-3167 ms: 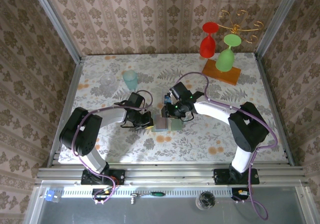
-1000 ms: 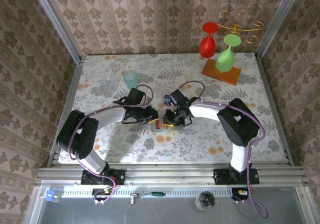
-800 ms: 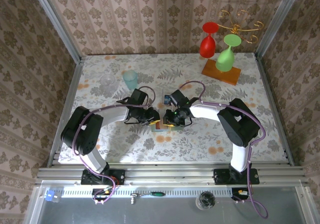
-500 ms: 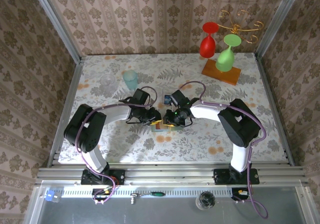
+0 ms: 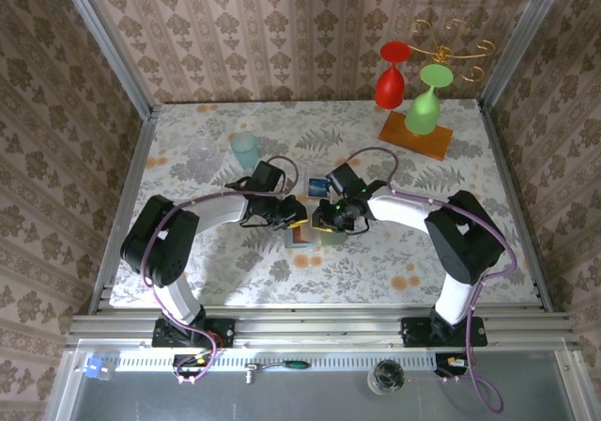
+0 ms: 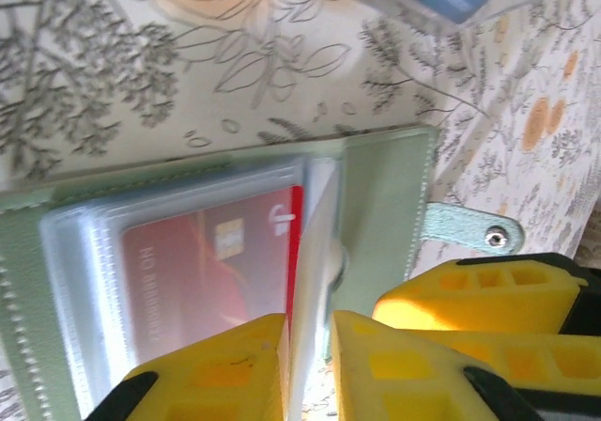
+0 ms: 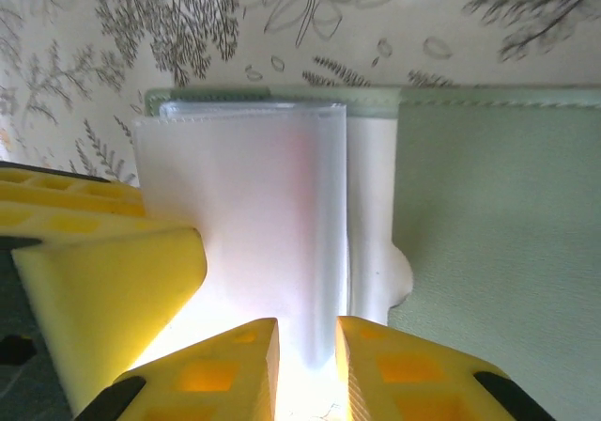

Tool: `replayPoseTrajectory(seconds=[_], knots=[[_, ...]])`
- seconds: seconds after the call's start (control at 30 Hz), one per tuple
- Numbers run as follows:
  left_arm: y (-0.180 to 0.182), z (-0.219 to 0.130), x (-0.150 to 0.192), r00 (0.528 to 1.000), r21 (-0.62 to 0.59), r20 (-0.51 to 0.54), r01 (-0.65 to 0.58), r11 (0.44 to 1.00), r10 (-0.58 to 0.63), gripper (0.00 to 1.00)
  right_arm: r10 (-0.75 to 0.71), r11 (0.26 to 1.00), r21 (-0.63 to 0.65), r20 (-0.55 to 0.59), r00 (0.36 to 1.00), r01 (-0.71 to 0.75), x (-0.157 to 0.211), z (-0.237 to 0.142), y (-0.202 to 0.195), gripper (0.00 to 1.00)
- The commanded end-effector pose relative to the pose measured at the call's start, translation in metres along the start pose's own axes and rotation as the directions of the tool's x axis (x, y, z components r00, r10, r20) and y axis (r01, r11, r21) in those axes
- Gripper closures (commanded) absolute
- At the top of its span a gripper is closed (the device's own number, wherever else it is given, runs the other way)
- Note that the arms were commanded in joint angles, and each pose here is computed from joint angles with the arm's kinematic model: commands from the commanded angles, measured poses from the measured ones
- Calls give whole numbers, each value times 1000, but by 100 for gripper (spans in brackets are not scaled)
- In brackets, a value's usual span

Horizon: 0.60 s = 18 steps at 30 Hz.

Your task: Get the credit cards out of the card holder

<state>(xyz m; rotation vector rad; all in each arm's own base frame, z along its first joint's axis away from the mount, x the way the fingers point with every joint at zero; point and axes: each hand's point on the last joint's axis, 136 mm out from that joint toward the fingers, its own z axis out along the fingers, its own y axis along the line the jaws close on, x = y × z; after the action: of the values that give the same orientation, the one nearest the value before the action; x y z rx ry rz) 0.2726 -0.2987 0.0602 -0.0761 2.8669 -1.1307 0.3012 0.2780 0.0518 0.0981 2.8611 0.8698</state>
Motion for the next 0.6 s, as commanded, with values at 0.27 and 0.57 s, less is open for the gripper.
replayPoseTrajectory(seconds=[0.27, 0.57], knots=[[-41, 23, 1, 997, 47, -65, -42, 998, 45, 75, -14, 998, 60, 70, 997, 9, -9, -44, -24, 76], [-57, 48, 3, 992, 60, -108, -55, 997, 61, 70, -48, 993, 111, 125, 991, 34, -12, -72, -33, 73]])
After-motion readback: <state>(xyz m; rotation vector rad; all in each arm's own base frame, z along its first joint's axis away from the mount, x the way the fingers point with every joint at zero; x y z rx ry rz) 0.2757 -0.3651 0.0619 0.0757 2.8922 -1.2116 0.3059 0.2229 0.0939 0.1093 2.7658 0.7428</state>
